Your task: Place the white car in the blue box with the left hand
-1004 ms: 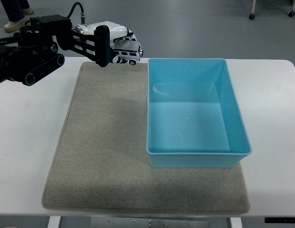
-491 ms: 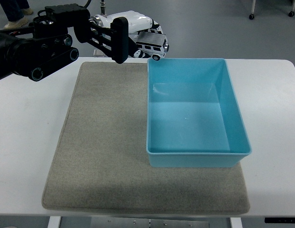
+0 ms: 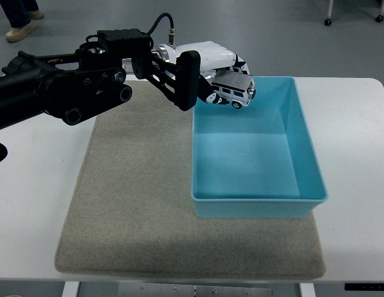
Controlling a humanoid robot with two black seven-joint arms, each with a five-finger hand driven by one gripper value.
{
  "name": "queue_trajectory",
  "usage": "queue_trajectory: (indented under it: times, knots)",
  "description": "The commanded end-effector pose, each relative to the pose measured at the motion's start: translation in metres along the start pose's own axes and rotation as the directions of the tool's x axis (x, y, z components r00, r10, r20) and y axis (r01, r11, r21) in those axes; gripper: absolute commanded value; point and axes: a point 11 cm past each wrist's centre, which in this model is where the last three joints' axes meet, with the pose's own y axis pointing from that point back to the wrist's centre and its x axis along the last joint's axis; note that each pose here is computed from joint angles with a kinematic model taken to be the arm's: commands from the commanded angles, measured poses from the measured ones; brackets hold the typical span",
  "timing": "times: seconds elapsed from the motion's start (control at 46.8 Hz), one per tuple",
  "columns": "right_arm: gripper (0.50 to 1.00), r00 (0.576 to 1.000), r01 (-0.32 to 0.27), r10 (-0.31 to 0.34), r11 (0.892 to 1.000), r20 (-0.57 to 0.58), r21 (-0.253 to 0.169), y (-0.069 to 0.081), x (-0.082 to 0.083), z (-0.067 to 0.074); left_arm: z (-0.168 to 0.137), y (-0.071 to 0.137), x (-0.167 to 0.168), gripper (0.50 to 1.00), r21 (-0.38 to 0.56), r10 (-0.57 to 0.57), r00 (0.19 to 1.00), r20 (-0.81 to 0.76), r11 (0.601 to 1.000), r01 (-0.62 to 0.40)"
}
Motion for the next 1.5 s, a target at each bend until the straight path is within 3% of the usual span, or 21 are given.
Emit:
queue_trajectory:
  times: [0.0, 0.513, 0.962, 1.132, 1.474]
  knots:
    - [0.936, 1.0, 0.0, 0.0, 1.0, 0.0, 0.0, 0.0, 0.0, 0.0, 0.008, -0.006, -0.009, 0.5, -0.022, -0.016, 1.0, -0.005, 1.0, 0.016]
    - [0.936, 1.0, 0.0, 0.0, 1.0, 0.0, 0.0, 0.0, 0.0, 0.0, 0.02, -0.014, -0.04, 0.5, -0.054, -0.183, 0.982, -0.049, 0.982, 0.18]
    - [0.936, 1.0, 0.0, 0.0, 1.0, 0.0, 0.0, 0.0, 0.0, 0.0, 0.02, -0.015, -0.058, 0.5, -0.055, -0.212, 0.975, -0.069, 0.977, 0.208]
    - [0.936, 1.0, 0.0, 0.0, 1.0, 0.0, 0.0, 0.0, 0.0, 0.0, 0.02, -0.015, -0.058, 0.621, -0.055, -0.209, 0.975, -0.073, 0.977, 0.205]
    - [0.936, 1.0, 0.0, 0.0, 1.0, 0.0, 0.0, 0.0, 0.0, 0.0, 0.018, -0.014, -0.065, 0.683, -0.052, -0.215, 0.973, -0.089, 0.976, 0.211]
